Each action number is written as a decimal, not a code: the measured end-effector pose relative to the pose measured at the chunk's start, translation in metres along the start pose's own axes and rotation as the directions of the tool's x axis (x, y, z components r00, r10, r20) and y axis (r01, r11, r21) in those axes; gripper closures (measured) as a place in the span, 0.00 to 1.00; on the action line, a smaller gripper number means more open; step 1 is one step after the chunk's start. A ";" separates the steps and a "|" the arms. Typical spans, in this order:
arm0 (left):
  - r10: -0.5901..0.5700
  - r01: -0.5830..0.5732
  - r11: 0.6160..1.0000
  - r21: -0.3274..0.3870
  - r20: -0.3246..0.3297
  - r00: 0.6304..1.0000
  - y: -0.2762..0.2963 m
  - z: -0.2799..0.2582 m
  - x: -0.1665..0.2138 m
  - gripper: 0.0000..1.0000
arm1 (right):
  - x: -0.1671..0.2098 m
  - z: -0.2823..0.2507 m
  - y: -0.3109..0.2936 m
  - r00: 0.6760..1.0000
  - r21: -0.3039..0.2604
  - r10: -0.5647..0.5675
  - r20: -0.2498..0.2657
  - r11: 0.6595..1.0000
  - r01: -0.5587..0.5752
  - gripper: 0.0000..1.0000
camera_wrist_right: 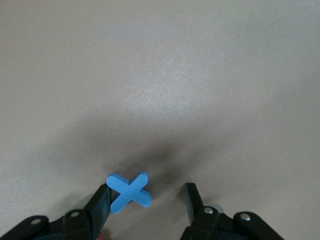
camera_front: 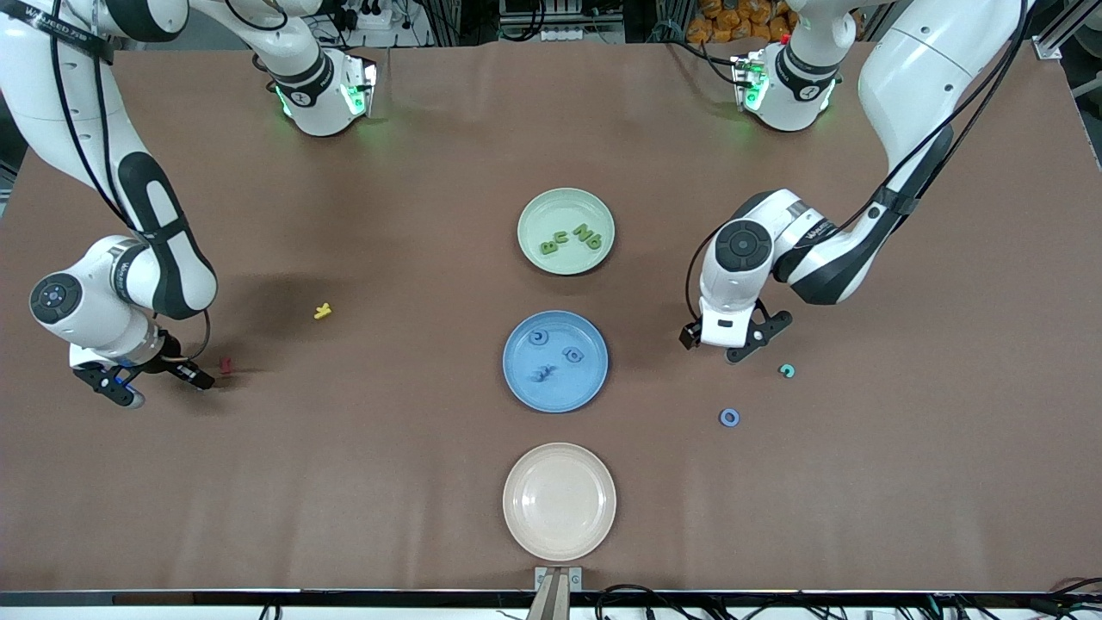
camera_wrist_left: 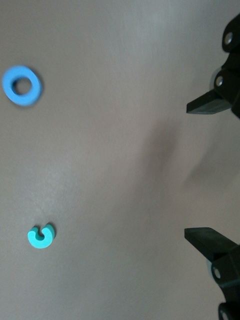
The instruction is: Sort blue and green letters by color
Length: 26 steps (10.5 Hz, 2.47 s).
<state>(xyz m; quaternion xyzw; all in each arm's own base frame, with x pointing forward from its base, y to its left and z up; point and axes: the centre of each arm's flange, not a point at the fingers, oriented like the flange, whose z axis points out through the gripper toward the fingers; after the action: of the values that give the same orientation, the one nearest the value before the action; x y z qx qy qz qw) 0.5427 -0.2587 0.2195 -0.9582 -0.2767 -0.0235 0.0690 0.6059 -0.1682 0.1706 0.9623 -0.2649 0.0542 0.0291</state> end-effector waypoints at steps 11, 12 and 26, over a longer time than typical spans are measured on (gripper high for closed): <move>0.447 -0.442 0.893 0.080 -0.047 0.893 -0.077 -0.076 -0.008 0.00 | 0.019 -0.022 -0.019 1.000 0.016 -0.019 -0.012 1.000 0.019 0.66; 0.465 -0.463 0.885 0.038 -0.030 0.885 -0.086 -0.088 0.005 0.00 | 0.025 -0.034 -0.032 0.999 0.020 -0.034 0.004 0.999 0.034 0.66; 0.391 -0.389 0.898 -0.205 -0.034 0.920 -0.197 -0.332 0.160 0.00 | -0.138 -0.146 -0.388 0.942 0.253 -0.320 -0.097 0.908 0.334 0.66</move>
<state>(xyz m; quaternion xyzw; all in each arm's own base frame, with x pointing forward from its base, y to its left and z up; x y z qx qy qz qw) 0.5707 -0.0578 0.5850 -0.9961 -0.0754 -0.0339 -0.0292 0.6747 0.2472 0.2883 0.9864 -0.0894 0.1092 -0.0844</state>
